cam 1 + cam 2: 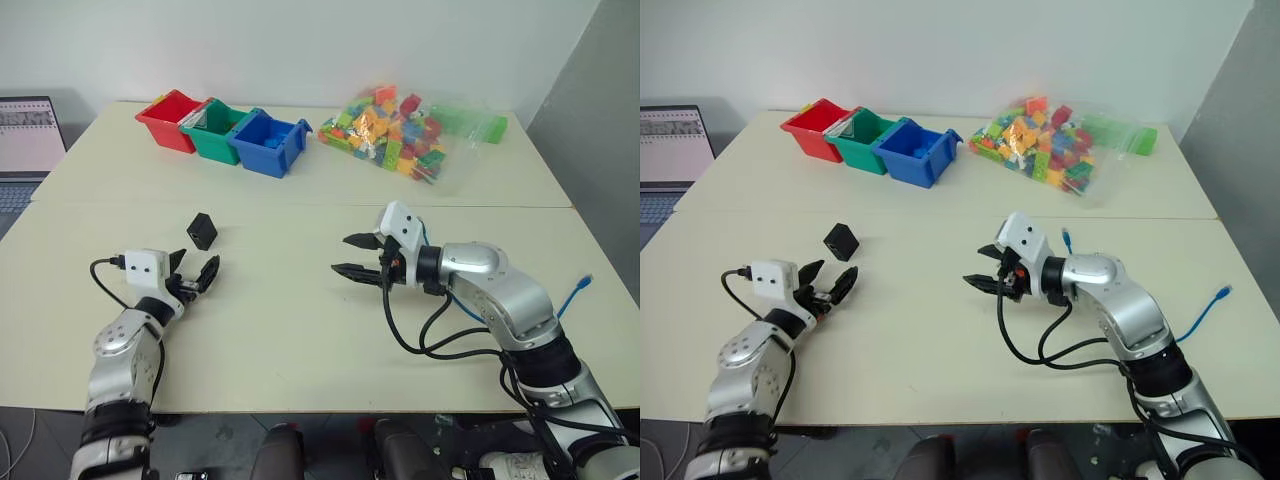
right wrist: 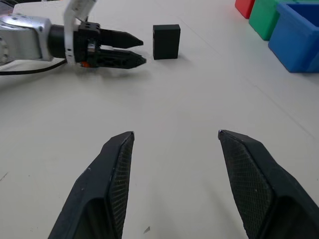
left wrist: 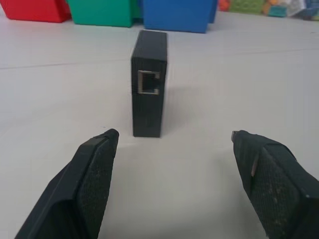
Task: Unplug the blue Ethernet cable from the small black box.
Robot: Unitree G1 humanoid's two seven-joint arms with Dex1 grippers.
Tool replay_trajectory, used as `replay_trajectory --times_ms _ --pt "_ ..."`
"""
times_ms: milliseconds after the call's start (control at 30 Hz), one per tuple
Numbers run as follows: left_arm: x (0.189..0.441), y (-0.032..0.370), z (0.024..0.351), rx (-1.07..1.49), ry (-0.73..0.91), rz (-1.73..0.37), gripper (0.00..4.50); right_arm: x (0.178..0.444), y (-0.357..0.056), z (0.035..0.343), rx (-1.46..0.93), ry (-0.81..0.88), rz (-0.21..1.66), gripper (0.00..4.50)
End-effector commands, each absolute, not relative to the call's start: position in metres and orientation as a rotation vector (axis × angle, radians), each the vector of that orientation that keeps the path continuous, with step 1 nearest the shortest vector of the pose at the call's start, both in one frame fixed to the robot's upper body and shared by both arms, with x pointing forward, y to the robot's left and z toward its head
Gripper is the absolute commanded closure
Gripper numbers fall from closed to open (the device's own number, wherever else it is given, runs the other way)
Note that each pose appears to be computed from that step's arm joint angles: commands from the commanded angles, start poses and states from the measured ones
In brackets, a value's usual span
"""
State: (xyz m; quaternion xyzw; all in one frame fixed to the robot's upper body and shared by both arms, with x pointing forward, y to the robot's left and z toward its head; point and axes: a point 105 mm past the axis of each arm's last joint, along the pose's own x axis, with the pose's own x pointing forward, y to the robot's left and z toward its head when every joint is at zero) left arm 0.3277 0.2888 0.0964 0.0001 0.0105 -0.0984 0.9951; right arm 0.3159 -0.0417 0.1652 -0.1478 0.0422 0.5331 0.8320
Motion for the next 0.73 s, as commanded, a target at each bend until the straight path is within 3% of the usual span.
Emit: replay_trajectory --times_ms 33,367,733 --pt "0.313 0.295 0.131 0.084 0.052 -0.23 0.68 0.315 -0.066 0.173 -0.326 0.055 1.074 1.66" --pt "0.277 0.289 0.178 0.351 0.16 -0.562 0.68 0.313 -0.122 0.191 -0.383 0.033 1.106 1.66" --pt "0.281 0.292 0.209 0.375 0.085 -0.573 0.68 0.316 -0.14 0.208 -0.376 0.044 1.127 1.66"
